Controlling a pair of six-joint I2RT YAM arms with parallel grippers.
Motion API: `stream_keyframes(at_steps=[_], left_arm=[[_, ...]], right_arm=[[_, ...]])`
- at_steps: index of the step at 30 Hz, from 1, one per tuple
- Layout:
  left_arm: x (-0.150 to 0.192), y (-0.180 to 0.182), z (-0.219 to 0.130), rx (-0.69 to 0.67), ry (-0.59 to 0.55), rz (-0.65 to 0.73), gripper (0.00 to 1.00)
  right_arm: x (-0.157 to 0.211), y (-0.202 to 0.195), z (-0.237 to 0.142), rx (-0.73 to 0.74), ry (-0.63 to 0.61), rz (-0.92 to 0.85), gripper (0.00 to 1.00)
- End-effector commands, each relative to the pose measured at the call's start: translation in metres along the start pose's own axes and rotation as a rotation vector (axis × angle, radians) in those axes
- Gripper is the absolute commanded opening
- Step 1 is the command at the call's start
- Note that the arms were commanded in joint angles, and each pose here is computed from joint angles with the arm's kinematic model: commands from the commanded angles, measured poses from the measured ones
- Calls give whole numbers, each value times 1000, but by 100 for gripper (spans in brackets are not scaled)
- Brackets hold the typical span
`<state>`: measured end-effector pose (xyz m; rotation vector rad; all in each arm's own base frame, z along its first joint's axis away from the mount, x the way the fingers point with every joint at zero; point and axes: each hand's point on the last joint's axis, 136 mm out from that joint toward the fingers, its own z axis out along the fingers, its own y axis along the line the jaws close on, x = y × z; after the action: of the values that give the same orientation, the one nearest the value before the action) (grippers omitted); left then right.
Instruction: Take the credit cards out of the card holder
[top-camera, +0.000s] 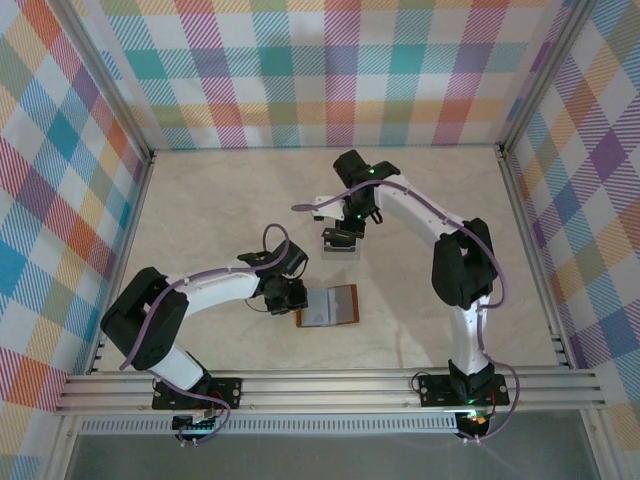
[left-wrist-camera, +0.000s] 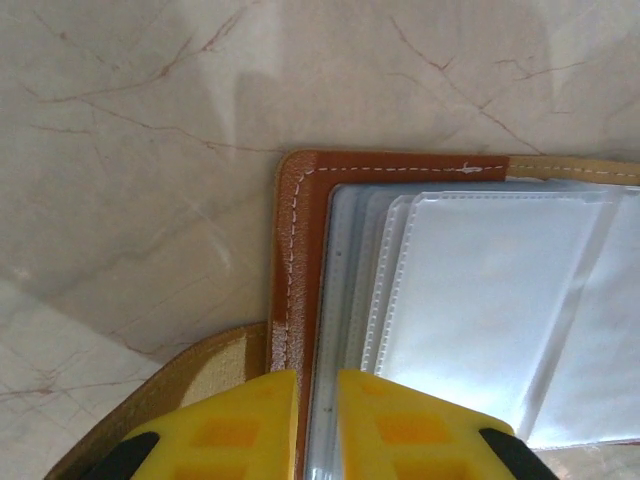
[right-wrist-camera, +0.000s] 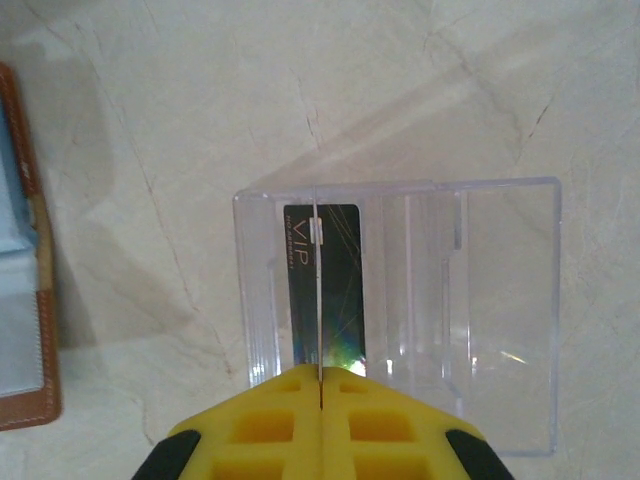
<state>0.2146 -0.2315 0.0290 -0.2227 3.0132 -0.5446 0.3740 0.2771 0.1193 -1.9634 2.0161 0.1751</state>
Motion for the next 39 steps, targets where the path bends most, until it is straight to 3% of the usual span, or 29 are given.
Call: stream_keyframes(at_steps=[1,18,21,25,34,39], left_arm=[[1,-1,-3,29,-6,-32,19],[2,3,-5,14,-11,-35,19],[1,5,-5,9,-14,-34,19],[0,4,-6,7,-18,-33,19],[-1,4,-5,8,-21,-32,19],[-4,0,-8,14,-31,-22,18]], right_arm=[[9,-3,5,-21,43,-65,0],[14,10,35,-152,55,-40,1],[12,-11,37,-50,63,-41,15],[3,-39,28,104,28,-57,27],[0,-54,11,240,6,-65,30],[-14,-36,-21,229,-107,25,33]])
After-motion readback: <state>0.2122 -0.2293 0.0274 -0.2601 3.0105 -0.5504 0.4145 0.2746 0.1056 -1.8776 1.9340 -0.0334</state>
